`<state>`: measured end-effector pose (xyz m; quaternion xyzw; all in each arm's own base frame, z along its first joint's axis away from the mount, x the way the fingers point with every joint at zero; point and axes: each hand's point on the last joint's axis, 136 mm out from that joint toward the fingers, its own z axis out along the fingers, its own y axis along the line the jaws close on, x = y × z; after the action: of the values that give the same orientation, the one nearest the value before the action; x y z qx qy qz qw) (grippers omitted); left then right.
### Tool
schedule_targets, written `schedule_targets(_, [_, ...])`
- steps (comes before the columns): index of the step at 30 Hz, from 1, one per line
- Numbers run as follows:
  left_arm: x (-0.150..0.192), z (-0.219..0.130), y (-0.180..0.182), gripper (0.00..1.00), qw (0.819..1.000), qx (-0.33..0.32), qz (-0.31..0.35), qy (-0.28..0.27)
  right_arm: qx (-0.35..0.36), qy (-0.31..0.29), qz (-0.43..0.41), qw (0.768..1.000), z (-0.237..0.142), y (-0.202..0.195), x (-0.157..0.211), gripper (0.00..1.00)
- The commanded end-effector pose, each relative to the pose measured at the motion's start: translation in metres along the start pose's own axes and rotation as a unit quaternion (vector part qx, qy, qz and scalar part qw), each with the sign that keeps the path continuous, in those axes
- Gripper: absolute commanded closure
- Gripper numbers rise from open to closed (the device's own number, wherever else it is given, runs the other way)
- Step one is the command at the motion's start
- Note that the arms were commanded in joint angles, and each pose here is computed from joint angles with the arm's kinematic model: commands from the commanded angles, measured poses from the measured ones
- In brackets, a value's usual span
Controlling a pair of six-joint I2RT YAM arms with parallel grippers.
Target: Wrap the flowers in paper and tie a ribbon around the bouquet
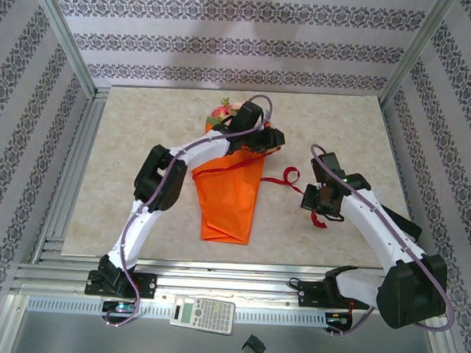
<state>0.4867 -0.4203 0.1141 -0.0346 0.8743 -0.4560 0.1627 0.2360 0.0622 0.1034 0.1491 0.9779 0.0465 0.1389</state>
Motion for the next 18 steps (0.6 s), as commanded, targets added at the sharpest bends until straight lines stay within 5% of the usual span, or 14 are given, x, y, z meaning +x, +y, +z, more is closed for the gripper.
schedule_targets(1, [0.002,-0.012,-0.030,0.57,0.999,0.007,0.050,0.016,-0.031,0.024,-0.001,0.999,-0.003,0.008,0.018,1.00])
schedule_targets(9, [0.000,-0.045,-0.050,0.38,0.995,-0.042,0.088,0.014,-0.059,0.043,-0.025,0.997,-0.013,0.016,0.031,1.00])
schedule_targets(14, [-0.009,-0.092,-0.051,0.44,0.990,-0.120,0.067,-0.034,-0.060,0.039,-0.028,0.997,-0.019,0.015,0.029,1.00])
schedule_targets(18, [0.011,-0.131,-0.024,0.51,0.983,-0.171,-0.030,-0.056,-0.092,0.037,-0.027,0.995,-0.027,0.031,0.019,1.00])
